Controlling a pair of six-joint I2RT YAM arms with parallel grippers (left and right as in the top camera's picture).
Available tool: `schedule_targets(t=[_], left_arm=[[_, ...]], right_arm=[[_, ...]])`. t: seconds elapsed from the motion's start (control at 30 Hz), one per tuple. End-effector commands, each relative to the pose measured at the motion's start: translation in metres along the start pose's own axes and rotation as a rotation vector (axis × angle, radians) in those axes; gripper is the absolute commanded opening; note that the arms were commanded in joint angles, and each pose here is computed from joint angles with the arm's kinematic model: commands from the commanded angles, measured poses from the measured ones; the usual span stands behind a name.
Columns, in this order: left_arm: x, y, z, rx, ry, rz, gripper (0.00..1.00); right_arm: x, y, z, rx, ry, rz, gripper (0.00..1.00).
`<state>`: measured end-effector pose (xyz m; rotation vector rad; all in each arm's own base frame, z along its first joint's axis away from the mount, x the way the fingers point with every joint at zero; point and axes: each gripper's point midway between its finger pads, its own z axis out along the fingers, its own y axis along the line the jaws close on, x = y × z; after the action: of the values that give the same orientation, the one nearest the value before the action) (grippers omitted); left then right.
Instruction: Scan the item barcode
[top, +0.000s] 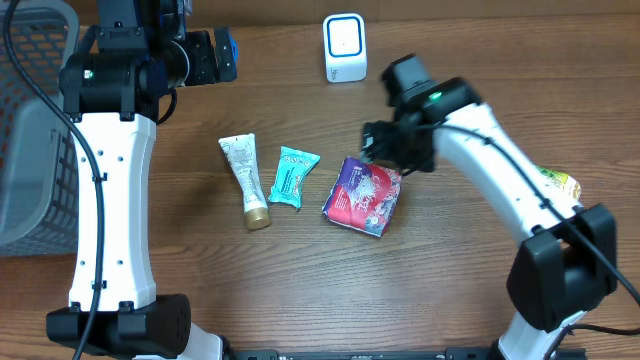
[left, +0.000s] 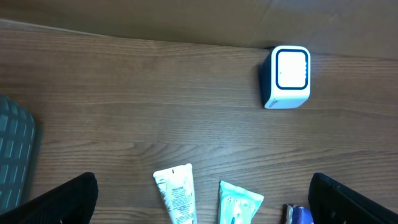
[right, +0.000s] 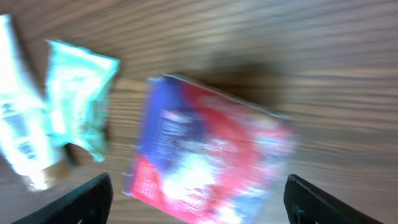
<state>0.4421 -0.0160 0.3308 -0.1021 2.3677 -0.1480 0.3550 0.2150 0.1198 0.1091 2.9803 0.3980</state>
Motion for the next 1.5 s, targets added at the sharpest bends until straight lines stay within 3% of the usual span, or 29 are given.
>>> schedule_targets(t=[0.0, 0.1, 0.2, 0.43, 0.63, 0.77, 0.93, 1.1, 1.33, 1.47], left_arm=[[-0.003, 0.001, 0.0, -0.003, -0.006, 0.019, 1.0], [-0.003, 0.001, 0.0, -0.003, -0.006, 0.019, 1.0], [-0.003, 0.001, 0.0, -0.003, -0.006, 0.019, 1.0], [-0.003, 0.001, 0.0, -0.003, -0.006, 0.019, 1.0], [-0.003, 0.001, 0.0, -0.003, -0.006, 0.019, 1.0], [-0.003, 0.001, 0.0, -0.003, -0.006, 0.019, 1.0], [-0.003, 0.001, 0.0, -0.003, -0.006, 0.019, 1.0], [-0.003, 0.001, 0.0, -0.003, -0.006, 0.019, 1.0], [-0.003, 0.001, 0.0, -0.003, -0.006, 0.019, 1.0], [-0.003, 0.001, 0.0, -0.003, -0.006, 0.019, 1.0]], right_arm=[[0.022, 0.038, 0.016, -0.053, -0.006, 0.031, 0.88], [0.036, 0.063, 0.036, -0.089, -0.028, 0.027, 0.81], [0.05, 0.058, 0.05, -0.008, -0.025, 0.081, 0.74], [0.061, 0.005, 0.045, 0.219, 0.004, 0.107, 0.76], [0.057, -0.048, 0.031, 0.38, 0.046, 0.088, 0.87], [0.048, -0.053, 0.033, 0.317, 0.079, 0.042, 0.87], [0.056, -0.008, 0.041, 0.036, 0.181, 0.04, 0.88], [0.07, -0.035, 0.056, 0.139, 0.194, 0.204, 0.86], [0.094, -0.061, 0.07, 0.193, 0.259, 0.223, 0.86], [0.093, -0.057, 0.073, 0.175, 0.253, 0.221, 0.81]])
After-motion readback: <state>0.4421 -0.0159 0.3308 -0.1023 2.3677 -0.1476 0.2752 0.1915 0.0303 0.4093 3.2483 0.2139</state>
